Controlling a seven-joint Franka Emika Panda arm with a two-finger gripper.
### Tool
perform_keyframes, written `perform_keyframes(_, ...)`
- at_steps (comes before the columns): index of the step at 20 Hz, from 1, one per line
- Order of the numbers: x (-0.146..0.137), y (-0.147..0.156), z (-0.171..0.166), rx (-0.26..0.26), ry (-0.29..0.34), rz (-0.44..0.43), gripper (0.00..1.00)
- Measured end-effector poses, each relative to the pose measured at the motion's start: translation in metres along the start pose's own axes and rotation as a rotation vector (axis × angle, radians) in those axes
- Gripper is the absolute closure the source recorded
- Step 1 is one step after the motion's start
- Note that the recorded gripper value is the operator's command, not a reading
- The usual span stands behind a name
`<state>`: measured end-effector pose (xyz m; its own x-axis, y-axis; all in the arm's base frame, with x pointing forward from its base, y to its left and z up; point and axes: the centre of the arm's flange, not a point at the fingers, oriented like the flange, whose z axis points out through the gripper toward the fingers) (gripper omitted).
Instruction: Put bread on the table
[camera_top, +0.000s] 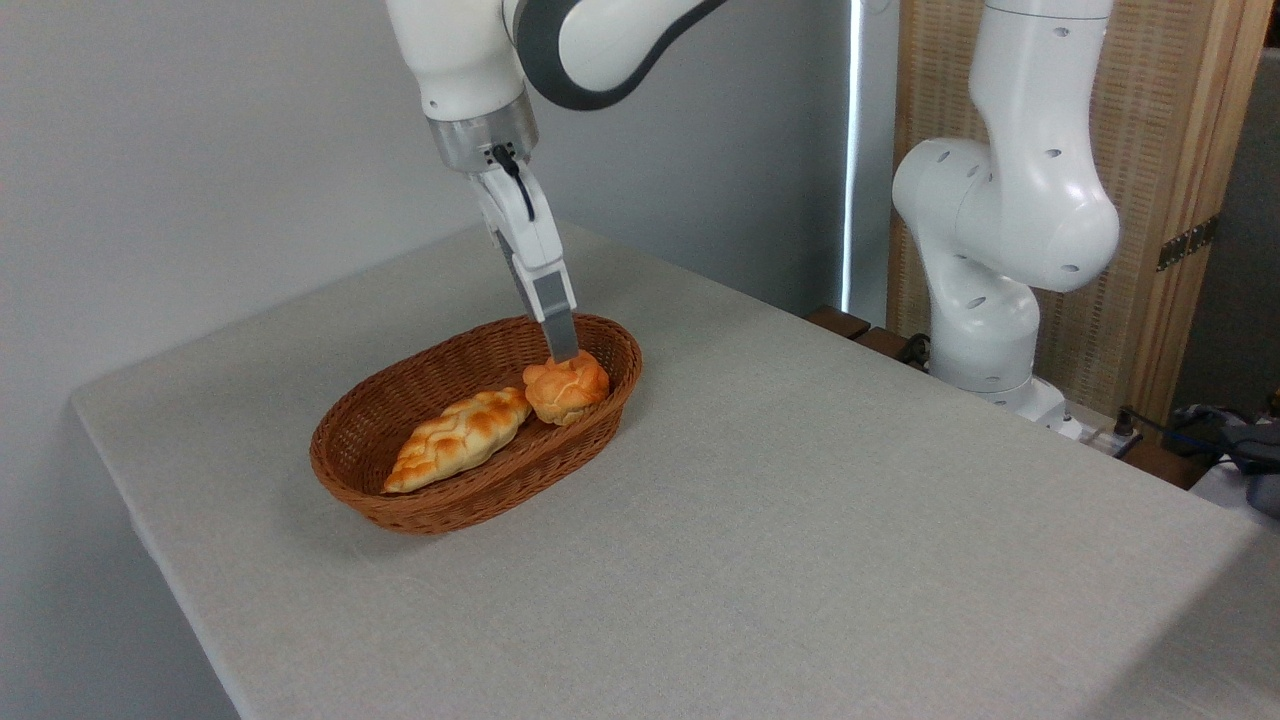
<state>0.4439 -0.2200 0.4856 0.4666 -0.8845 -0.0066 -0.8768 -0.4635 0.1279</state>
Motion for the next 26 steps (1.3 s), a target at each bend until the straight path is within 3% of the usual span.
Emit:
perform_keyframes(3, -0.001, -0.004, 0.015, 0.021, 0.021, 0.005, 0.0)
perform_keyframes(17, -0.008, -0.003, 0.038, 0.001, -0.004, 0.087, 0.0)
perform_keyframes(22, -0.008, -0.005, 0.046, 0.026, 0.011, 0.088, 0.0)
perform_keyframes(26, -0.006, 0.002, 0.059, 0.056, -0.033, 0.135, 0.0)
